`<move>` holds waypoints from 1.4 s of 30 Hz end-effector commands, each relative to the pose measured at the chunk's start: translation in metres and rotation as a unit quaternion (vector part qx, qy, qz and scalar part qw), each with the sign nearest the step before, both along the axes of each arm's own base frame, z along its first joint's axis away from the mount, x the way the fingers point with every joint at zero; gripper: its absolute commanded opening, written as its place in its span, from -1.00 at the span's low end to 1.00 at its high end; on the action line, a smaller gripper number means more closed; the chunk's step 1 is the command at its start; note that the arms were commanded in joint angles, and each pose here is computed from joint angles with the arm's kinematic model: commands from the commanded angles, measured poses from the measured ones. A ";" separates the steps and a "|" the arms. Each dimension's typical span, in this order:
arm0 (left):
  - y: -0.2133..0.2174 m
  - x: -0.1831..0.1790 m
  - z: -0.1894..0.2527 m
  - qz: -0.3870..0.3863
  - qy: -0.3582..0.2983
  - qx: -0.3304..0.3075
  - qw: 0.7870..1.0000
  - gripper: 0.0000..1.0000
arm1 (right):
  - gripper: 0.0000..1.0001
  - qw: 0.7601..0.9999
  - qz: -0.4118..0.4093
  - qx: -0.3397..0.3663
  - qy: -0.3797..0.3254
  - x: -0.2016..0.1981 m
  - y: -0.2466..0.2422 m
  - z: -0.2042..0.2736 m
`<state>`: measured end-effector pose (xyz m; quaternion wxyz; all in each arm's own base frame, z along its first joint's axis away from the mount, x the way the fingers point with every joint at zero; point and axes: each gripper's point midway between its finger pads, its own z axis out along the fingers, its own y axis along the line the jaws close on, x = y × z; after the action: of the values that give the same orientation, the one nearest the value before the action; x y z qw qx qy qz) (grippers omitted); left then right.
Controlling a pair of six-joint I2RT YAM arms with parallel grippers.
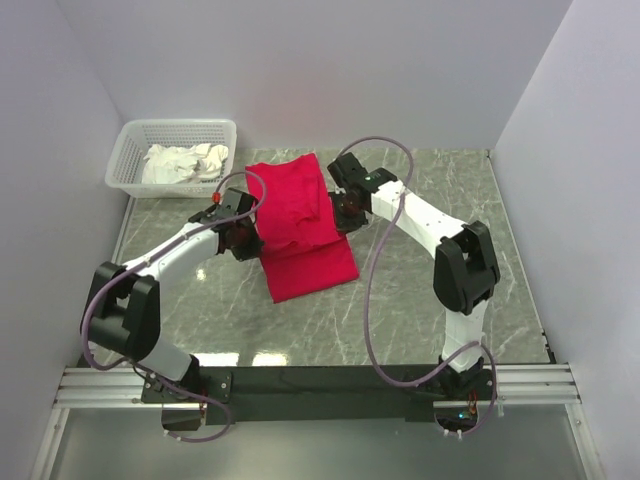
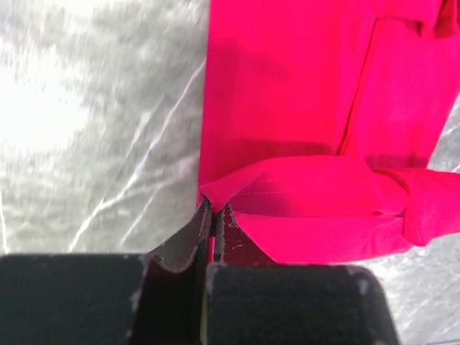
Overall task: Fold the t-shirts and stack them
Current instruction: Fold the tshirt
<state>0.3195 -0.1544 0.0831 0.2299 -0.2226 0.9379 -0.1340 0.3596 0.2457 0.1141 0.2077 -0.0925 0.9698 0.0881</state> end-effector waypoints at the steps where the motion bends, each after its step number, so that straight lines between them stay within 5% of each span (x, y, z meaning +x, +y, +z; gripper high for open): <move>1: 0.000 0.030 0.011 -0.016 -0.049 0.016 0.999 -0.99 | -1.00 0.999 -0.002 -0.003 -0.036 0.028 -0.002 0.007; 26: 0.006 0.041 -0.039 -0.012 -0.031 0.051 0.998 -0.97 | -1.00 0.999 -0.038 0.013 -0.025 0.058 0.000 -0.058; 35: -0.001 0.050 -0.022 -0.024 -0.069 0.034 0.997 -0.53 | -0.77 0.995 -0.070 0.027 -0.061 0.063 -0.004 -0.051; 42: -0.006 0.044 0.005 -0.029 -0.099 0.034 0.994 0.07 | -0.32 0.992 -0.082 0.040 -0.093 0.058 -0.010 -0.022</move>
<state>0.3584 -0.1544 0.0541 0.2774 -0.1827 0.9365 -0.1122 0.4049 0.2395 0.0427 0.2370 -0.0320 0.9675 0.0822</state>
